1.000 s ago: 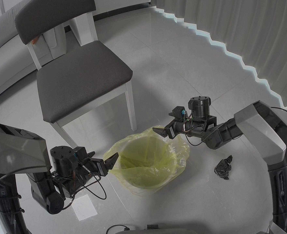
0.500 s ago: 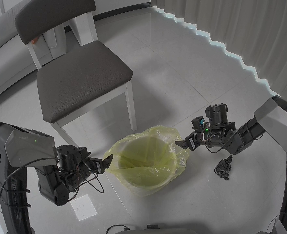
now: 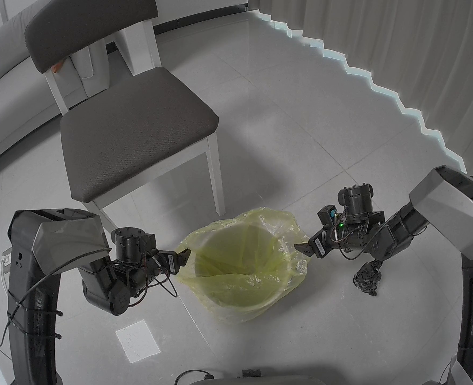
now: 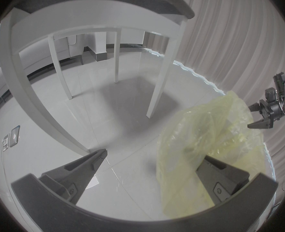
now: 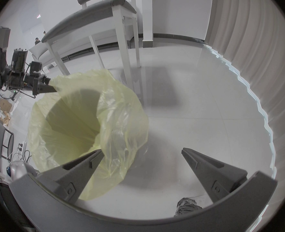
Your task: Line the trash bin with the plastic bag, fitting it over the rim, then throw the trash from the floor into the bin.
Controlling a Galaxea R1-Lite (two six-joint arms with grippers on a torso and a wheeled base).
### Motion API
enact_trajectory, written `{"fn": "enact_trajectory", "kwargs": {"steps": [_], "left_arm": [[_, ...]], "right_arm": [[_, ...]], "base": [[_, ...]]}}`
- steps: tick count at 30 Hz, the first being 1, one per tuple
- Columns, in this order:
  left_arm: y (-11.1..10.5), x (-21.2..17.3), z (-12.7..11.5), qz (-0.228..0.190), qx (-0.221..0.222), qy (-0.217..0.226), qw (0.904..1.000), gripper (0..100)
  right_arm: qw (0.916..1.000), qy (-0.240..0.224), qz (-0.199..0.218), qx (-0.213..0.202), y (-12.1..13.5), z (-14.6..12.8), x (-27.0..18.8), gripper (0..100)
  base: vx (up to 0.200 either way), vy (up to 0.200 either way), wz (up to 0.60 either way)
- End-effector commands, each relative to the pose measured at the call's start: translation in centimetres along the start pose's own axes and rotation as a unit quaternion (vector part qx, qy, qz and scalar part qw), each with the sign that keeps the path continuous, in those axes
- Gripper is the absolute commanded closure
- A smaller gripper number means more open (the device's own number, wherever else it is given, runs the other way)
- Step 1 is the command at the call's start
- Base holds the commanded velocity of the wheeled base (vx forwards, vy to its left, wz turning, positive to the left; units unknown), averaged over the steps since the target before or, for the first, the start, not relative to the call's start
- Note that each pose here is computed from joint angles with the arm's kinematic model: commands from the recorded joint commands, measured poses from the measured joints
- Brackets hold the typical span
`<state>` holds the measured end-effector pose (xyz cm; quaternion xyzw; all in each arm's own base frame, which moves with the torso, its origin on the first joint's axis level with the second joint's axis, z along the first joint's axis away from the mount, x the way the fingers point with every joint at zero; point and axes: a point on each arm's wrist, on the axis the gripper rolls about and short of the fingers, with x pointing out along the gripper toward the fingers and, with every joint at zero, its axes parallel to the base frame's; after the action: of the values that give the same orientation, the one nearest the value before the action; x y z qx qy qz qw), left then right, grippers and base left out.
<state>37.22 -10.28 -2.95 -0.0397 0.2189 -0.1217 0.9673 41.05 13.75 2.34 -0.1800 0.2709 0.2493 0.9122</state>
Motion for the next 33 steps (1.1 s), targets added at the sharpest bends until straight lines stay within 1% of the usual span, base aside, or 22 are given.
{"fn": "enact_trajectory", "kwargs": {"steps": [1,4,9,16,21,24,26,30,31,33], "left_arm": [[1.1,1.9,-0.7,0.012,-0.005,0.013,0.9998,0],[1.7,2.4,-0.9,0.019,-0.009,0.027,0.9994,0],[2.1,3.3,-1.0,0.022,-0.006,0.032,0.9992,0],[1.9,4.3,-0.9,0.02,0.001,0.044,0.9988,0],[2.0,3.7,-0.7,0.019,-0.001,0.051,0.9985,0],[2.0,2.7,-0.5,0.006,-0.003,0.056,0.9984,0],[2.1,1.8,0.0,0.005,-0.006,0.053,0.9986,0],[2.6,-0.6,1.7,0.01,-0.011,0.033,0.9994,0],[2.6,-0.9,1.8,0.008,-0.011,0.031,0.9994,0],[2.7,-2.2,2.4,-0.009,-0.015,0.026,0.9995,0]], "right_arm": [[0.9998,0.022,0.001,0.003,-0.5,-2.2,2.9,0],[0.9996,0.027,0.002,0.002,-0.5,-2.7,4.0,0],[0.9992,0.04,0.005,0.003,-0.3,-4.0,5.5,0],[0.9988,0.048,0.005,0.005,-0.3,-5.1,7.1,0],[0.9988,0.048,0.005,0.003,-0.4,-5.1,7.1,0],[0.9987,0.05,0.006,-0.002,-0.3,-5.2,6.9,0],[0.9991,0.042,0.002,-0.003,-0.7,-4.5,6.3,0],[0.9998,0.013,-0.014,-0.004,-2.0,-1.5,2.8,0],[0.9998,0.009,-0.017,-0.005,-2.0,-1.2,2.4,0],[0.9997,0.001,-0.024,-0.007,-2.7,0.2,0.4,0]], "base": [[0.0,0.0,0.0],[0.0,0.0,0.0],[0.0,0.0,0.0],[0.0,0.0,0.0],[0.0,0.0,0.0],[0.0,0.0,0.0],[0.0,0.0,0.0],[0.0,0.0,0.0],[0.0,0.0,0.0],[0.0,0.0,0.0]]}}
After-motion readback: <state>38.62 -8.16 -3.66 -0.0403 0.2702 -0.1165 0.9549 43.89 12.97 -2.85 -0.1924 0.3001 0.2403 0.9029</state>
